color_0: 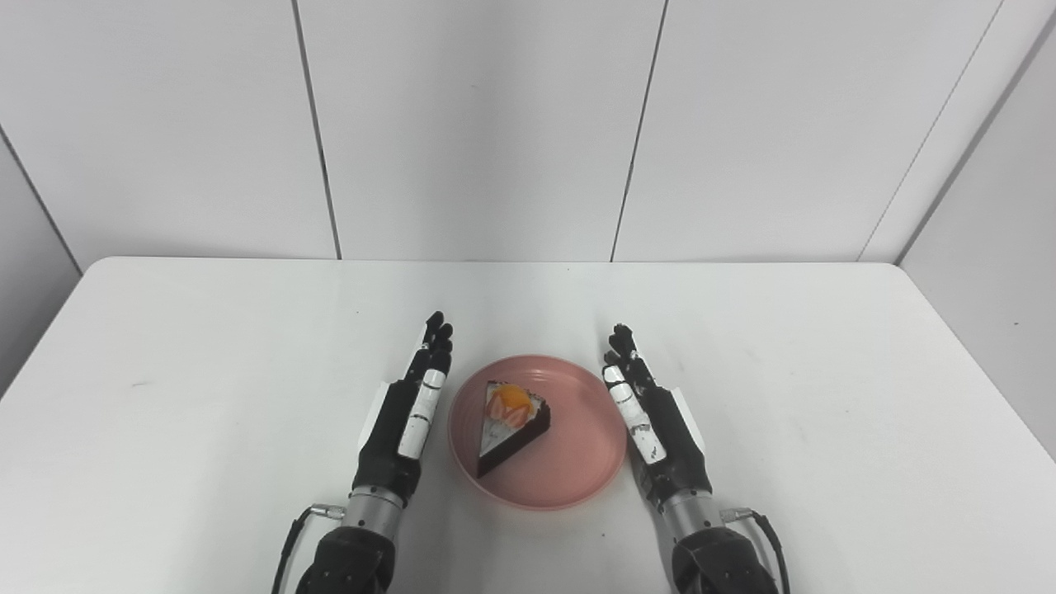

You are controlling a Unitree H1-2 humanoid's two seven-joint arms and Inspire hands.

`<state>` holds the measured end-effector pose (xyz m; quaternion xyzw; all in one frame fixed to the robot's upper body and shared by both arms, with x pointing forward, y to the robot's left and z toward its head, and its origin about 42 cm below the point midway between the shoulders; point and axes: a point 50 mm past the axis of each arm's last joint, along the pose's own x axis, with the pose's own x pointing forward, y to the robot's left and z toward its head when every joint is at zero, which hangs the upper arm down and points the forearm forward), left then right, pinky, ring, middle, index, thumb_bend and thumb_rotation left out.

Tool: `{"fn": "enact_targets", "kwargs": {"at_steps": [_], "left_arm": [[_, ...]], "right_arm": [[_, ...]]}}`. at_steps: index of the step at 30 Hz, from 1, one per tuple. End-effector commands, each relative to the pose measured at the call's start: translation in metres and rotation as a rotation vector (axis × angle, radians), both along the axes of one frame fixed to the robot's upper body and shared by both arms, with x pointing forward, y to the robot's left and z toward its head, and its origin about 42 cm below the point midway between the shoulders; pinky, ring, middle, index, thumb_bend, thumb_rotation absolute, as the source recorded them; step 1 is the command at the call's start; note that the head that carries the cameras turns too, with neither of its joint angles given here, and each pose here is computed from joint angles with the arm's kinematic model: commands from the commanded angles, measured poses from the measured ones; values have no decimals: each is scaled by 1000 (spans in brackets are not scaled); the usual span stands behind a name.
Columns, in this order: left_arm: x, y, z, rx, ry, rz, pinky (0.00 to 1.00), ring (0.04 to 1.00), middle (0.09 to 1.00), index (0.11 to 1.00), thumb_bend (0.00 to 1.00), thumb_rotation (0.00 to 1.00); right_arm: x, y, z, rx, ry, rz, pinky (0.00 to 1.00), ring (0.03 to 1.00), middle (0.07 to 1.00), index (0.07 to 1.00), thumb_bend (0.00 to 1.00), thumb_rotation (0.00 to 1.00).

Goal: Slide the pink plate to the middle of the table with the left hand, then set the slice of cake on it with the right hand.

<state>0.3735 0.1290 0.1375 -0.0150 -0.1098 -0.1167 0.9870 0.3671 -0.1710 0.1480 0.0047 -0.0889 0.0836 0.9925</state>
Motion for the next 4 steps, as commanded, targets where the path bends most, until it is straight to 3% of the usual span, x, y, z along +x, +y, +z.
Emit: {"fn": "enact_targets", "kwargs": {"at_steps": [1, 4], "left_arm": [[-11, 9, -24, 16, 74, 23, 1000, 1000, 1000, 1000, 628, 1000], [-11, 10, -24, 41, 82, 20, 1000, 1000, 1000, 1000, 640, 1000]], "right_arm": [[3, 2, 12, -7, -42, 11, 1000, 1000, 1000, 1000, 622, 865], [3, 1, 12, -25, -54, 8, 1000, 1000, 1000, 1000, 606, 867]]}}
